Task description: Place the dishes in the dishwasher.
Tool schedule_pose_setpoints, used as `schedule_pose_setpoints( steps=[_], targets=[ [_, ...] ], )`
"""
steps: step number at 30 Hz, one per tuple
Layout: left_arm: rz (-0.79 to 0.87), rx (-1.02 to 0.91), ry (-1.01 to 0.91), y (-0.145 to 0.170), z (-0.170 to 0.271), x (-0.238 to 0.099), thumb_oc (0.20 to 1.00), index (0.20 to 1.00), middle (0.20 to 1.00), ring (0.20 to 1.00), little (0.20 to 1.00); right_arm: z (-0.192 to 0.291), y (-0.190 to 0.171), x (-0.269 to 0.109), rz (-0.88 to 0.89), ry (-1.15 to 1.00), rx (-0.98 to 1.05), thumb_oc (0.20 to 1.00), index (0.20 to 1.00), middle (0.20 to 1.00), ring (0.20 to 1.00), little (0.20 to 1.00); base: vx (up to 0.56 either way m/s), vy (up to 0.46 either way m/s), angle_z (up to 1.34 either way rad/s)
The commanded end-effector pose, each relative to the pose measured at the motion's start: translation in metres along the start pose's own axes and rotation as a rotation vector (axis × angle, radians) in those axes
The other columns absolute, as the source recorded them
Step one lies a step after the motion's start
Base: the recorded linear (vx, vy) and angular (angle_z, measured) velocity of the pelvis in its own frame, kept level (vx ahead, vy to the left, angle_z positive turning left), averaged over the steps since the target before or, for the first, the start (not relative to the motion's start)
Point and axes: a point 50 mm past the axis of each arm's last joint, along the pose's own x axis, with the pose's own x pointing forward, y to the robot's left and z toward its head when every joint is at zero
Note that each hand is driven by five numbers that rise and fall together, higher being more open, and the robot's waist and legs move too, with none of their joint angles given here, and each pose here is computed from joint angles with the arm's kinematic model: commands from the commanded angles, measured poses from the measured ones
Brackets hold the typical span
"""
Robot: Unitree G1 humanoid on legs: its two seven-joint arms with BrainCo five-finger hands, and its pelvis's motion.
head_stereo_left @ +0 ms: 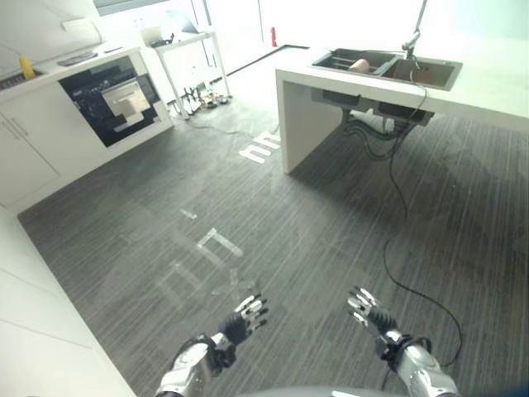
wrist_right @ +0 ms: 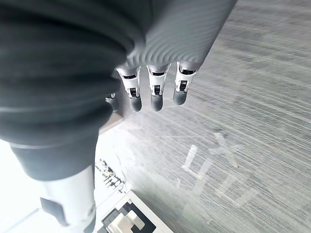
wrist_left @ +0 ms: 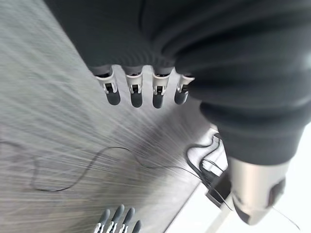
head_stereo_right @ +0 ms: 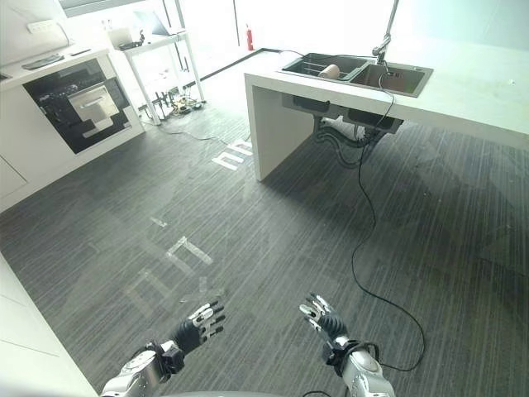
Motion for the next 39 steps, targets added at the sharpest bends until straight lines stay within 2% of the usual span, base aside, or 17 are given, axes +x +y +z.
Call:
schedule_pose_setpoints(
  steps=[1,5,9,11,12,14,17,19,23,25,32,35,39],
  targets=[
    [-0.026,0.127,-0.091,0.0,0.028,0.004,1.0,1.0,1.0,1.0,1.0,0.027,0.014,0.012,0.076,-0.098,-0.072,1.0,1.0,1.0,1.0,1.0,-0.01,0.01,-0.04],
    [-0.008,0.126,-0.169,0.005,0.049,-0.001,1.0,1.0,1.0,1.0,1.0,0.035,0.017,0.013,0.084,-0.118,-0.054,1.0,1.0,1.0,1.0,1.0,-0.01,0.008,-0.02],
    [0.167,0.148,-0.108,0.018,0.046,-0.003,1.0,1.0,1.0,1.0,1.0,0.031,0.017,0.013,0.067,-0.091,-0.012,1.0,1.0,1.0,1.0,1.0,0.01,-0.005,0.02],
    [0.312,0.344,0.009,0.028,0.032,-0.006,1.0,1.0,1.0,1.0,1.0,0.021,0.012,0.012,0.036,-0.039,0.014,1.0,1.0,1.0,1.0,1.0,0.04,-0.042,0.08],
    [0.364,0.329,0.061,0.032,0.022,-0.007,1.0,1.0,1.0,1.0,1.0,0.013,0.011,0.012,0.028,0.007,0.018,1.0,1.0,1.0,1.0,1.0,0.06,-0.095,0.03],
    [0.419,0.153,0.098,0.034,-0.002,-0.013,1.0,1.0,1.0,1.0,1.0,0.0,0.002,0.007,-0.046,0.038,0.063,1.0,1.0,1.0,1.0,1.0,0.07,-0.148,0.07],
    [0.402,0.154,0.082,0.029,-0.009,-0.015,1.0,1.0,1.0,1.0,1.0,-0.005,-0.003,0.005,-0.077,0.067,0.049,1.0,1.0,1.0,1.0,1.0,0.02,-0.2,0.16],
    [0.338,0.152,0.005,0.023,0.001,-0.014,1.0,1.0,1.0,1.0,1.0,-0.006,-0.005,0.003,-0.059,0.09,-0.002,1.0,1.0,1.0,1.0,1.0,0.01,-0.233,0.14],
    [0.327,0.133,-0.016,0.016,0.003,-0.008,1.0,1.0,1.0,1.0,1.0,0.012,-0.004,0.011,-0.009,0.091,-0.108,1.0,1.0,1.0,1.0,1.0,0.05,-0.196,-0.17],
    [0.294,0.151,-0.086,0.01,0.02,-0.006,1.0,1.0,1.0,1.0,1.0,0.02,-0.005,0.01,0.007,0.059,-0.152,1.0,1.0,1.0,1.0,1.0,0.27,0.038,-0.09],
    [0.283,0.225,-0.097,0.009,0.019,-0.014,1.0,1.0,1.0,1.0,1.0,0.02,-0.008,0.003,-0.039,0.028,-0.166,1.0,1.0,1.0,1.0,1.0,0.39,0.338,-0.13],
    [0.275,0.227,-0.078,0.013,0.021,-0.014,1.0,1.0,1.0,1.0,1.0,0.016,-0.009,0.005,-0.085,0.027,-0.093,1.0,1.0,1.0,1.0,1.0,0.42,0.485,-0.21],
    [0.232,0.331,0.004,0.017,0.021,-0.015,1.0,1.0,1.0,1.0,1.0,0.017,-0.009,0.005,-0.121,-0.009,-0.041,1.0,1.0,1.0,1.0,1.0,0.29,0.454,-0.11]
  ],
)
